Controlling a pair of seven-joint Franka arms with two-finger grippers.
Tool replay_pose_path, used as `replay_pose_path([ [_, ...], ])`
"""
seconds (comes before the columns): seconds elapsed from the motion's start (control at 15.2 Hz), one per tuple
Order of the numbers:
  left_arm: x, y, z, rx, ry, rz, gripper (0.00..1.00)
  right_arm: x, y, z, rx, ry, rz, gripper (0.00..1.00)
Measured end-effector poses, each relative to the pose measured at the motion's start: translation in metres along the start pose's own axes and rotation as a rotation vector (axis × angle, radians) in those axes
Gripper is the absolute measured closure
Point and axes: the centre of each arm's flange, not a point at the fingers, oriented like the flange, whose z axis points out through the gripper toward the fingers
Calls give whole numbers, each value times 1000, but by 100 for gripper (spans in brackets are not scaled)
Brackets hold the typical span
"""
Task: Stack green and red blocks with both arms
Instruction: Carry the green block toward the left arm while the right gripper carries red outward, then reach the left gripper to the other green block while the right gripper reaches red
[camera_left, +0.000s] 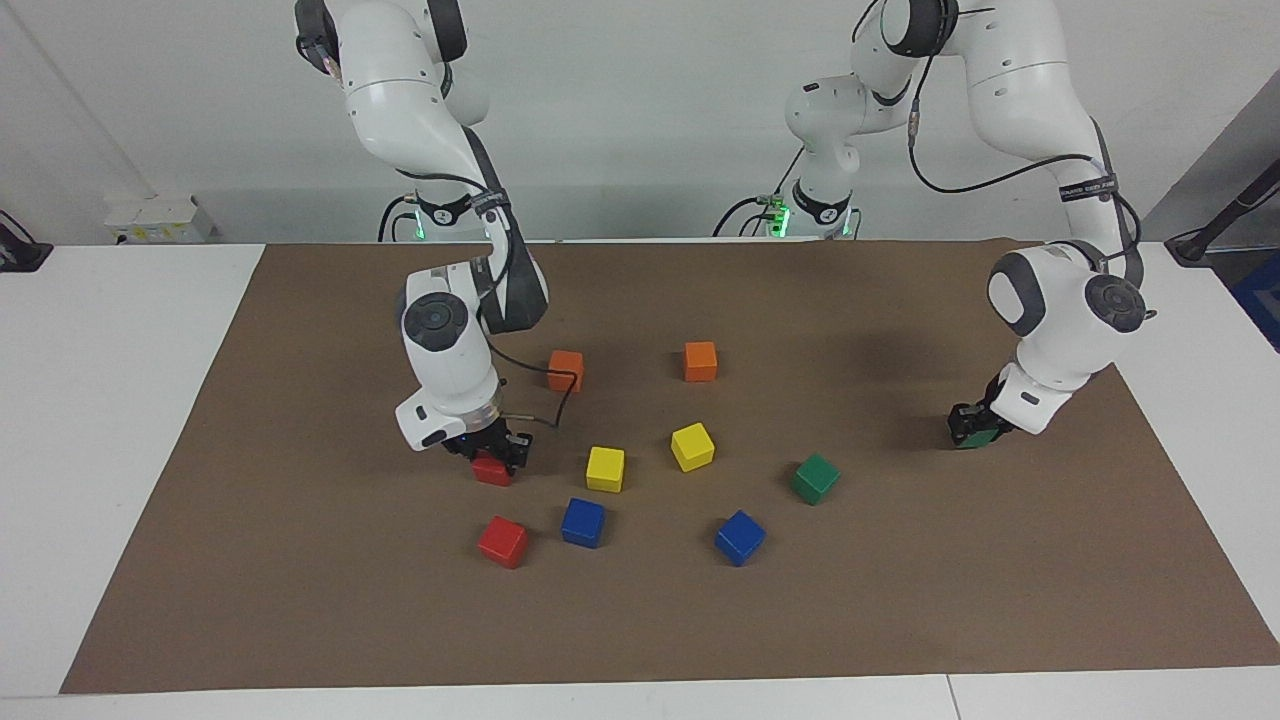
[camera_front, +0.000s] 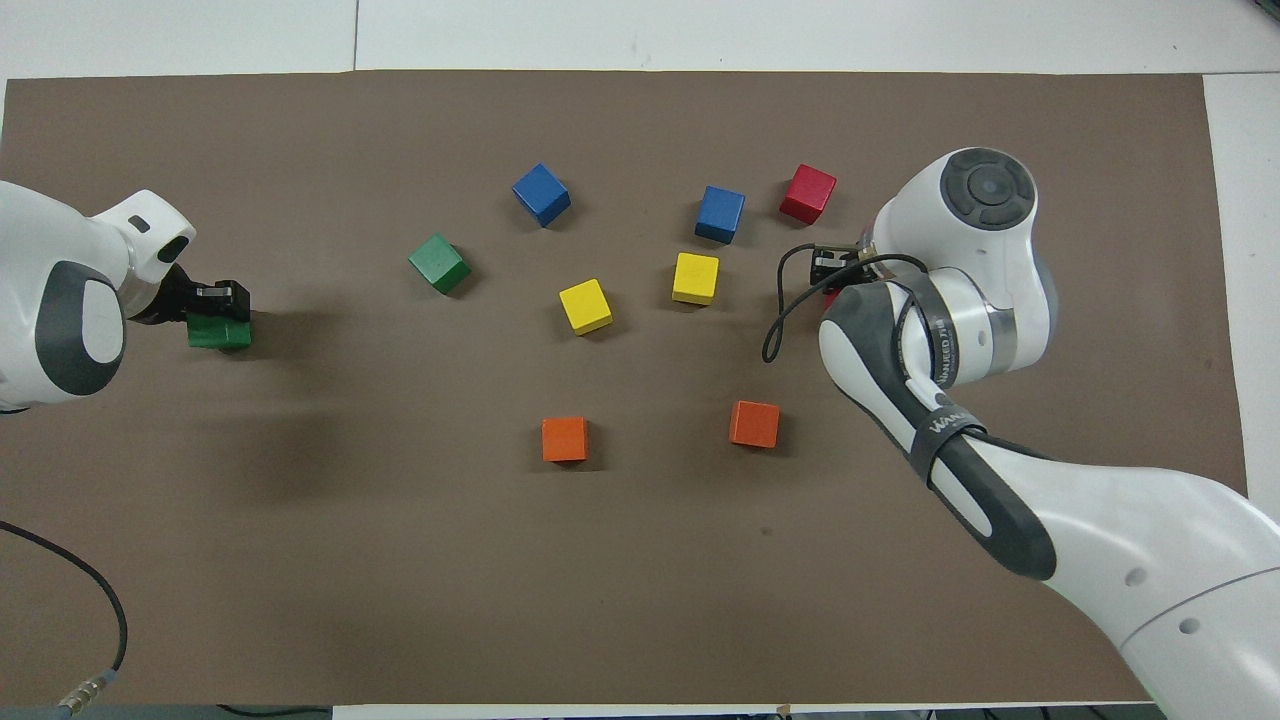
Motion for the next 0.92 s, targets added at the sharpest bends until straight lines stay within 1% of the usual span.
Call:
replay_pose_path([
  [0.13,2,0,-4,1,8,1,11,3,49,-23,0,-5,-64,45],
  [0.2,5,2,-13,0,14,1,1,2,77,-28,2,-3,-94,45],
  [0.26,12,8,-29,-5,8,-23,0,1,106,-27,4,8,-124,45],
  [0.33,21,23,-53,-10,3,-86,0,0,134,-21,4,24,-150,45],
  [0.46,38,82,-98,-15,14,-239,0,-6,168,-4,3,48,-166,45],
  [0.53,41,118,-109,-19,19,-299,0,-9,177,3,2,52,-163,45],
  [0.66,47,189,-102,-23,21,-392,0,-12,190,12,0,56,-174,45],
  [0.72,53,211,-92,-24,17,-435,0,-12,195,15,-1,59,-180,45],
  [0.79,59,223,-80,-22,11,-476,0,-13,200,16,-1,59,-180,45],
  [0.92,68,225,-62,-21,6,-553,0,-13,203,17,0,61,-175,45],
])
